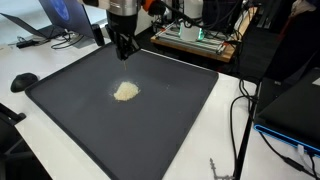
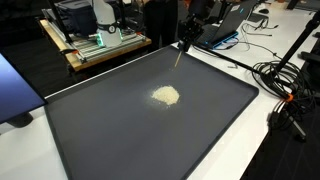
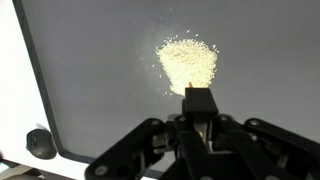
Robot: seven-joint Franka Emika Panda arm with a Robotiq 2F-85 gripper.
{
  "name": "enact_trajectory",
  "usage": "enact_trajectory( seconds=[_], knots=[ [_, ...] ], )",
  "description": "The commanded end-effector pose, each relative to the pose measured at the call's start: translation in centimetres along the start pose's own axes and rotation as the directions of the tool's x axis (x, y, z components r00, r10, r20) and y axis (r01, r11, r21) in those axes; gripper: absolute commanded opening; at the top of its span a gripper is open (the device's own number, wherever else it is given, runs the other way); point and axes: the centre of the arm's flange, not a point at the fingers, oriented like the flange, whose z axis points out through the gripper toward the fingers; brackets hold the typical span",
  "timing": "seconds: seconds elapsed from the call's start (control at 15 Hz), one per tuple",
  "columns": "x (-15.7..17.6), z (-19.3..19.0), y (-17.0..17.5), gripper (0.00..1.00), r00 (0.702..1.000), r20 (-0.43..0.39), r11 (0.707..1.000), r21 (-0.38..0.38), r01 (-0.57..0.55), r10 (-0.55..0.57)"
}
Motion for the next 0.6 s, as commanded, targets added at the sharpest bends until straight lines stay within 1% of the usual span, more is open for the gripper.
enact_trajectory(
  seconds=[0.0, 0.2, 0.53],
  knots=[
    [2.7, 1.1, -3.2, 0.04, 0.998, -0.004, 0.996, -0.063, -0.069, 0.069],
    [3.5, 2.4, -5.4, 0.04, 0.996, -0.002, 0.990, -0.111, -0.092, 0.092],
    [4.3, 4.8, -8.4, 0.04, 0.994, 0.015, 0.968, -0.228, -0.105, 0.111]
  ],
)
